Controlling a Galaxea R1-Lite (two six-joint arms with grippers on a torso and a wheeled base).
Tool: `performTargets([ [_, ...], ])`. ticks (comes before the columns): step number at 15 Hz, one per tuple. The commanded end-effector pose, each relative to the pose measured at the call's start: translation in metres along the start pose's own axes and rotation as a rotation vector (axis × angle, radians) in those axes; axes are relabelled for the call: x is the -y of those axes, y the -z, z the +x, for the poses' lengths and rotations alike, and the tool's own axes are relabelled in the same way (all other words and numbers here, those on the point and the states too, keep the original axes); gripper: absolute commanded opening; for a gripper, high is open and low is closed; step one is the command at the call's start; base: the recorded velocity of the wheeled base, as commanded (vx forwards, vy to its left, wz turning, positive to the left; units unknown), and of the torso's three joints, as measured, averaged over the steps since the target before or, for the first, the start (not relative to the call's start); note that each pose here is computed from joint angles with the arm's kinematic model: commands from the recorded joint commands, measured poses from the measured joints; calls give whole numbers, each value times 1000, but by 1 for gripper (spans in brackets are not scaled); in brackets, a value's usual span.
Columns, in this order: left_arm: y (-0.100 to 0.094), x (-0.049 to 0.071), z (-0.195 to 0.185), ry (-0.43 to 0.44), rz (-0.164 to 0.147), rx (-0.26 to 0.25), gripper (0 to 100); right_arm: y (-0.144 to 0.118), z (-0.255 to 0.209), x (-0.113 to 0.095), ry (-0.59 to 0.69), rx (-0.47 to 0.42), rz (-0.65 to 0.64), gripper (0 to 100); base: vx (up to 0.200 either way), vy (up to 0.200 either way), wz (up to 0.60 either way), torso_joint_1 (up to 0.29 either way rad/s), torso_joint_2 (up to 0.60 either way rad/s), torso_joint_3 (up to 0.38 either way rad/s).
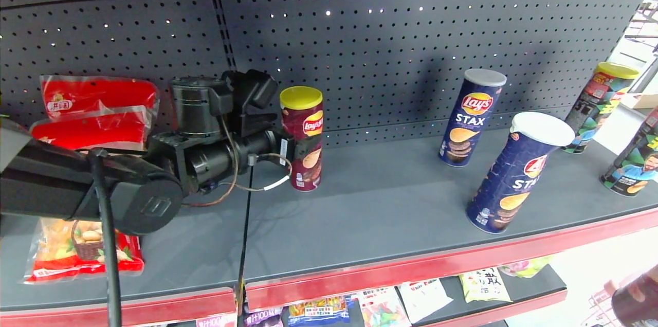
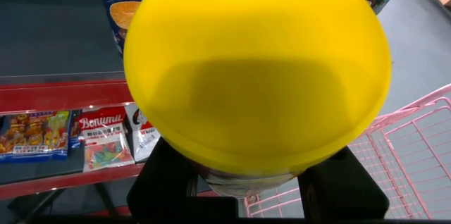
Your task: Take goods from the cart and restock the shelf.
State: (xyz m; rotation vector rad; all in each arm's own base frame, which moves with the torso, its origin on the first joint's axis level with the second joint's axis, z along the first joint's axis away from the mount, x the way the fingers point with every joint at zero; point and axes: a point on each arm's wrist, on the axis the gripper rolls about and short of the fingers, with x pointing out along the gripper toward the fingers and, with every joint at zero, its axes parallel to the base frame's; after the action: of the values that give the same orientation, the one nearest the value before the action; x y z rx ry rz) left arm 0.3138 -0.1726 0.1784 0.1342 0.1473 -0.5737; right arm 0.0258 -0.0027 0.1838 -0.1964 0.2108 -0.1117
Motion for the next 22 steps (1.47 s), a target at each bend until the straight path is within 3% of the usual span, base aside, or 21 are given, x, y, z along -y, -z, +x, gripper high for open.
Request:
performTargets([
  [1,0,11,2,11,5,-2,100,0,0,0,-1,1,-1,0,0,0,0,0,0,0],
  [4,4,10,7,-78,8,-21,100,-1,0,1,18,0,10,0,0,0,0,0,0,0],
  [7,11,9,23,-150,9,12,100,-1,0,1,23,-3,14,0,0,0,0,0,0,0],
  [9,8,19,31,-166,8,39,100,-1,0,1,23,-3,14,0,0,0,0,0,0,0],
  [17,3,32,40,-145,13,59,100,-1,0,1,25,-3,17,0,0,0,0,0,0,0],
  [22,5,33,53,-197,9,62,100,-1,0,1,25,-1,21,0,0,0,0,0,0,0],
])
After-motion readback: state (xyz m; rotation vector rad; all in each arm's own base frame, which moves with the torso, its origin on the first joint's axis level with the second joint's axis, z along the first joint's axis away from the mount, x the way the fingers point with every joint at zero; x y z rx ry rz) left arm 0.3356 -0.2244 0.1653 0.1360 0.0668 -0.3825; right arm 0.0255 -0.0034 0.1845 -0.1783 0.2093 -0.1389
